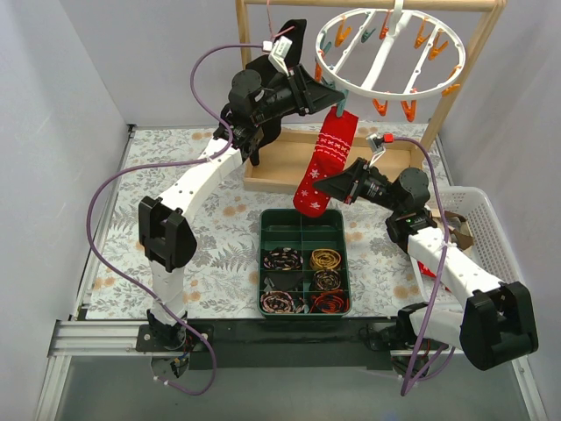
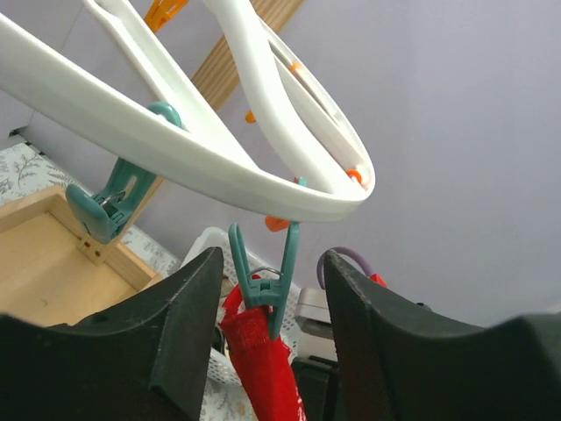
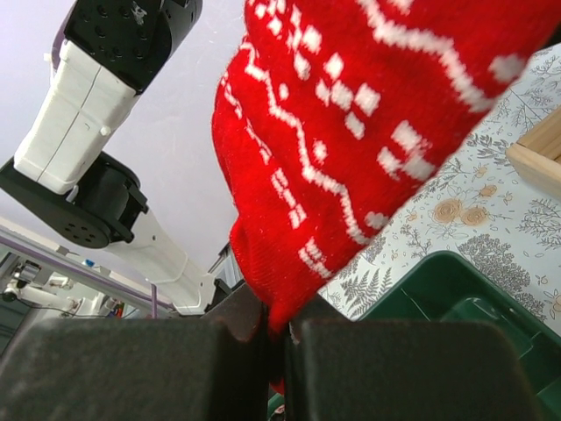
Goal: Remove the socks clipped to the hanger
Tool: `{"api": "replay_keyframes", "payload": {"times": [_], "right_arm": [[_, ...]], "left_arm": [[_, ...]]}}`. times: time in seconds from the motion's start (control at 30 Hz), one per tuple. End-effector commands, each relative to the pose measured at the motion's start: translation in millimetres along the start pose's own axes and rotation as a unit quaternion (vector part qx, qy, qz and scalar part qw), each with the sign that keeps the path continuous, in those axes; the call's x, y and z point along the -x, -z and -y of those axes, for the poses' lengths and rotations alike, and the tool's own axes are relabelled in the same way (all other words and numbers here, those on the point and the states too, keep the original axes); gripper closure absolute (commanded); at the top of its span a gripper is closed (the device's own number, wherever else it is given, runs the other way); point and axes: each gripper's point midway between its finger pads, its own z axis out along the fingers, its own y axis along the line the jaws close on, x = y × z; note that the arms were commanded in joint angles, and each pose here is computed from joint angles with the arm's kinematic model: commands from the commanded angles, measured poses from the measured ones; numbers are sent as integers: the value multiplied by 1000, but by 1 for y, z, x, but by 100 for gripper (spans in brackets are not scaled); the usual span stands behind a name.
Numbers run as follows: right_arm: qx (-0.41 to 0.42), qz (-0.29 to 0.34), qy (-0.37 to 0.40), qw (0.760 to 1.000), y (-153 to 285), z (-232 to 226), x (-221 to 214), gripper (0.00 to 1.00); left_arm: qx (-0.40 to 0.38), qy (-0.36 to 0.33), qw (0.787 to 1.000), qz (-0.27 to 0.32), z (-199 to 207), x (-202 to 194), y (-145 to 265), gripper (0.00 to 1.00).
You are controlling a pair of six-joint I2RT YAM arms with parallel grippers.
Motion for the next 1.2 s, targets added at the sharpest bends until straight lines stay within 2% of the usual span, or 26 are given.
{"api": "replay_keyframes", "payload": {"times": [0.0, 0.47, 0.57, 0.73, 0.77, 0.9, 0.93, 0.97, 1.03, 1.07, 1.17], "right_arm": [[8, 3, 18, 1000, 5, -7, 2, 99], [5, 3, 21, 1000, 8, -10, 2, 99], [1, 3, 19, 1000, 9, -9, -1, 99], [-10, 3, 15, 1000, 14, -7, -6, 99], [-13, 3, 13, 1000, 15, -6, -8, 99], [-49, 1, 6, 999, 24, 5, -15, 99], [-58, 3, 26, 998, 27, 5, -14, 99], [-88, -12, 13, 996, 32, 17, -23, 99], [-133, -3, 52, 990, 41, 26, -15, 99], [-164, -18, 44, 985, 48, 34, -22, 99], [-257, -10, 87, 963, 69, 49, -5, 99]], "left_arm": [[-23, 0, 1000, 19, 13, 9, -6, 55], [-28, 8, 1000, 13, 17, 2, -19, 61], [-27, 7, 999, 16, 19, 3, -21, 71], [-19, 8, 1000, 20, 19, 3, -24, 99], [-19, 5, 1000, 21, 19, 4, -24, 100], [-14, 3, 1000, 17, 18, 2, -24, 100], [-11, 4, 1000, 16, 19, 1, -23, 100], [-8, 5, 1000, 13, 17, 0, -23, 96], [2, 3, 1000, 7, 13, -4, -21, 94], [5, 0, 1000, 9, 15, -2, -20, 92], [20, -6, 1000, 4, 13, -4, -14, 88]]}}
